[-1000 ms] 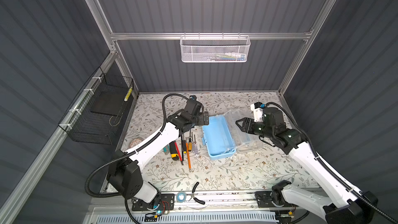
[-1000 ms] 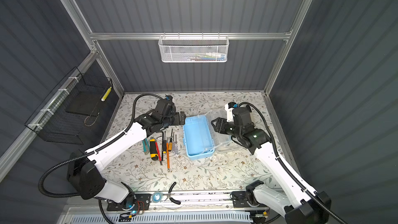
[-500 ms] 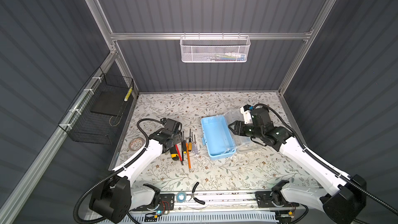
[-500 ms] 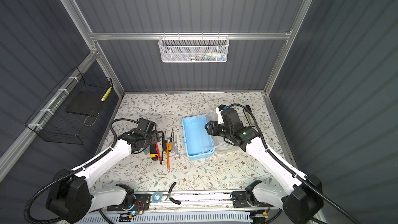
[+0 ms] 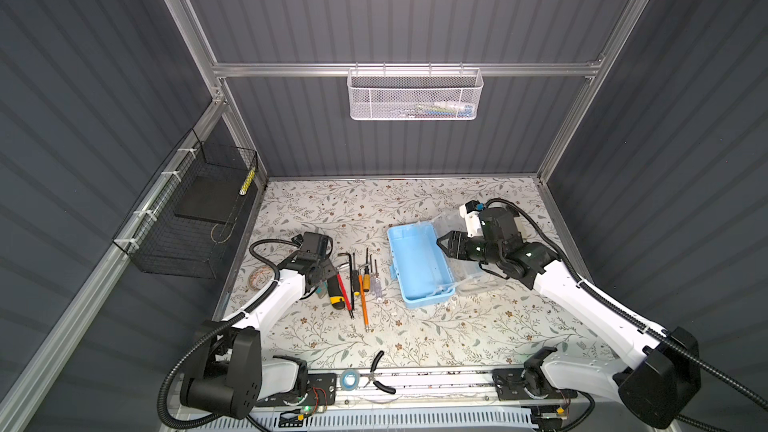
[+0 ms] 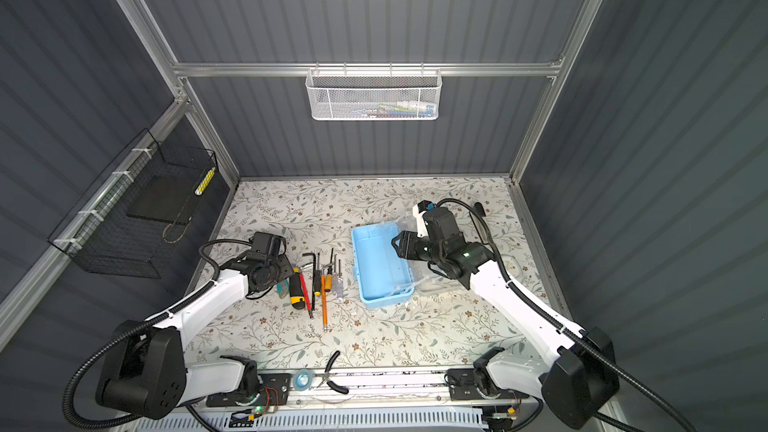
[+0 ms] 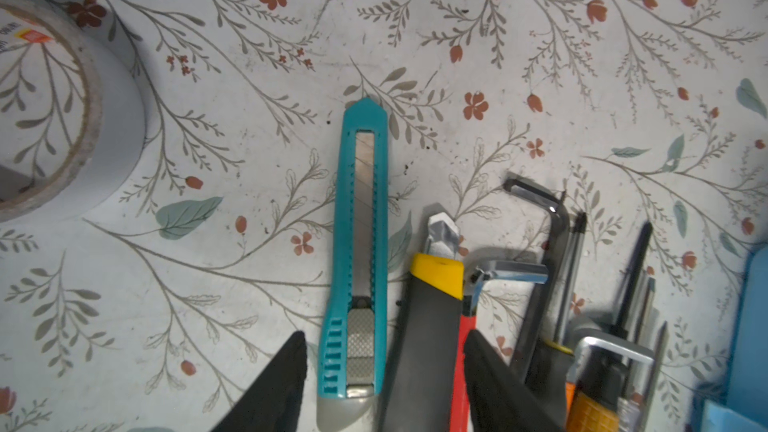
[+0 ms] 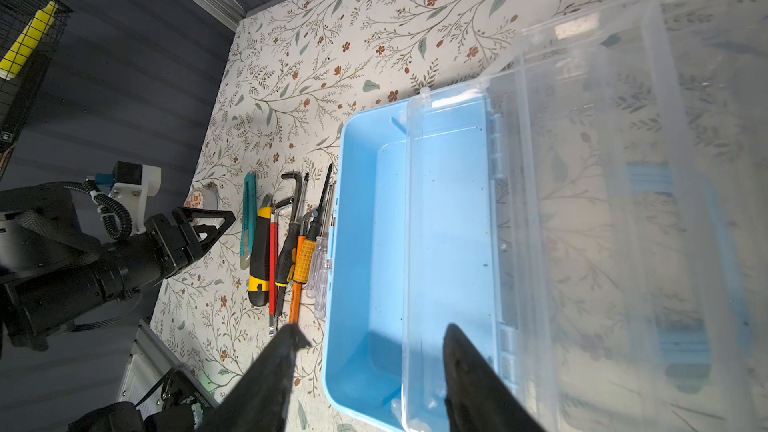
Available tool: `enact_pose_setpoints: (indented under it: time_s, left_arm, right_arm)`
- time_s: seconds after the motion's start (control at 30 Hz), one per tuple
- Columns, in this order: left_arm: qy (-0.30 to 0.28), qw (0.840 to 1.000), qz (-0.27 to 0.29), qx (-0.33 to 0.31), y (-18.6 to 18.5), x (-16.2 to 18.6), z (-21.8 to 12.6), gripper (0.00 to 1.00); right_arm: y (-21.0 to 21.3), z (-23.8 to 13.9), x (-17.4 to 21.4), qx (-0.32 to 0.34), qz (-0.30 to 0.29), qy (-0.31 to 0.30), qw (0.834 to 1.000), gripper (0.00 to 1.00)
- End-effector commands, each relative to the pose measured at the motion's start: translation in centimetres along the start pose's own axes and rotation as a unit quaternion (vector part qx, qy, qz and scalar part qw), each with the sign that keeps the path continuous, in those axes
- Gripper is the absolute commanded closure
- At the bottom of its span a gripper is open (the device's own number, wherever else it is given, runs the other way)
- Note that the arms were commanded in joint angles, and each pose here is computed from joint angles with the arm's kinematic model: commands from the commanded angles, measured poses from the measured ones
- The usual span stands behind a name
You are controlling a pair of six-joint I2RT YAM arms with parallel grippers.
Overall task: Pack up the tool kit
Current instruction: 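Release the lid with the left gripper while the right gripper withdraws, then lower the left gripper onto the teal utility knife and close on it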
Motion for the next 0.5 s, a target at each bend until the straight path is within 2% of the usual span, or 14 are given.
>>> enact_pose_setpoints:
  time_s: [0.0,0.47]
  left_arm:
    - [0.01,1.0,0.009,0.007,0.3,0.3,1.3,0.41]
    - [0.033,0.999,0.011,0.018,0.7,0.3,4.0,0.46]
  right_arm:
    - [-0.2,0.5,0.4,-0.002,0.0,0.008,1.0,0.43]
    - [0.0,1.0,0.3,-0.005,0.003,0.01,1.0,0.44]
Point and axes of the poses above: each gripper's point midway between its finger pads, its own z axis out along the fingers, its own y axis along the line the jaws close on, x = y × z, the point moved 3 cm from there along -z, back along the fingers, and after that the axes turned 12 degrees about z, right-handed, at the moved point
